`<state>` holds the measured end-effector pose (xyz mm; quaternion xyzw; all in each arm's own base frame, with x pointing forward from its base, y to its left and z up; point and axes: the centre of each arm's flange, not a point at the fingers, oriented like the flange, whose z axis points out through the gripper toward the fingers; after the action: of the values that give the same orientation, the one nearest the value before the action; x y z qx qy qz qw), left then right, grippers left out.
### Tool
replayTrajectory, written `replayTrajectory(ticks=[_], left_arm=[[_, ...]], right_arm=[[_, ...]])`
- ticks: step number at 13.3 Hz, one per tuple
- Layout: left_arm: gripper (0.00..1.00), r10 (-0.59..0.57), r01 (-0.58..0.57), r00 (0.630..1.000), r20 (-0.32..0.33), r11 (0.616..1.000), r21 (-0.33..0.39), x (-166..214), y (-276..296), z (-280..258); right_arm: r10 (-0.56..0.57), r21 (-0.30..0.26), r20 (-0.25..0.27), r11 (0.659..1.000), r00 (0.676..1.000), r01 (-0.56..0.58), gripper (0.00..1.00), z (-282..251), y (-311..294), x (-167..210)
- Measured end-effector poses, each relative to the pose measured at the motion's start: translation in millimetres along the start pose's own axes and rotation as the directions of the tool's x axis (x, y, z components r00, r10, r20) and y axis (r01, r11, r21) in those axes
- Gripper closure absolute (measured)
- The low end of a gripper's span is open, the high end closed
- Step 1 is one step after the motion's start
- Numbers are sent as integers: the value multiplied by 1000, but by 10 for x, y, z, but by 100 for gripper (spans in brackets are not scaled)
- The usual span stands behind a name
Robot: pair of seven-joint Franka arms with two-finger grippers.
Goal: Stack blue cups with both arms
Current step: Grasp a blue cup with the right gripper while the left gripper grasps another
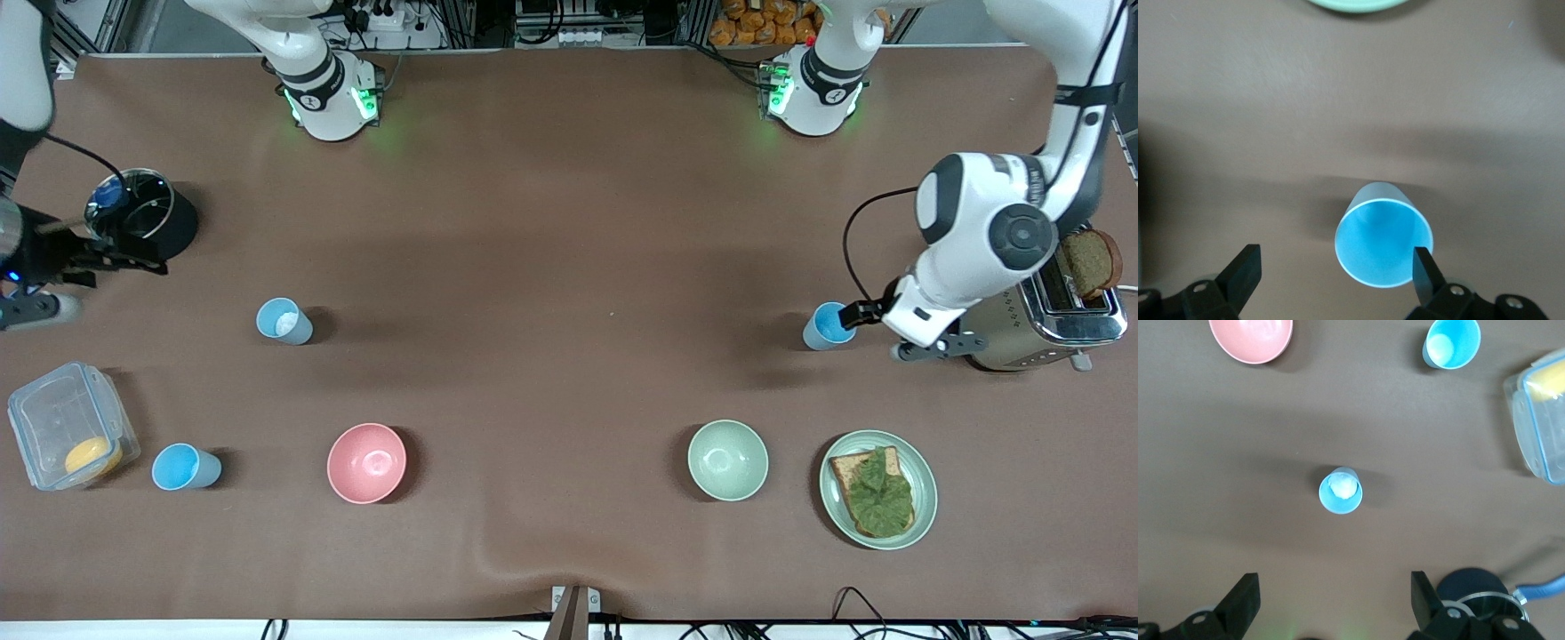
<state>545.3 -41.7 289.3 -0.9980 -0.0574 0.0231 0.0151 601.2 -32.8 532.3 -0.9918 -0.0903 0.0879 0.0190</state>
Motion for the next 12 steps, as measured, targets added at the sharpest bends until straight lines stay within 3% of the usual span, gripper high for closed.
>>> replayTrajectory(ticks=[2, 7, 10, 12], left_arm=[[0, 3, -3, 1000, 7, 1000, -3, -113, -7, 271], [0, 3, -3, 1000, 21, 1000, -2, -128, -7, 371], [0, 3, -3, 999, 38, 1000, -1, -135, -5, 472], [7, 3, -3, 999, 42, 1000, -1, -118, -11, 536]], right_arm=[[-5, -7, -25, 1000, 1000, 5, 0, 441, 42, 133], [-2, -9, -32, 1000, 999, 2, 0, 1319, 83, 172], [3, -22, -78, 1000, 997, -5, 0, 1775, 122, 147], [2, -26, -86, 1000, 996, -5, 0, 2094, 119, 105]])
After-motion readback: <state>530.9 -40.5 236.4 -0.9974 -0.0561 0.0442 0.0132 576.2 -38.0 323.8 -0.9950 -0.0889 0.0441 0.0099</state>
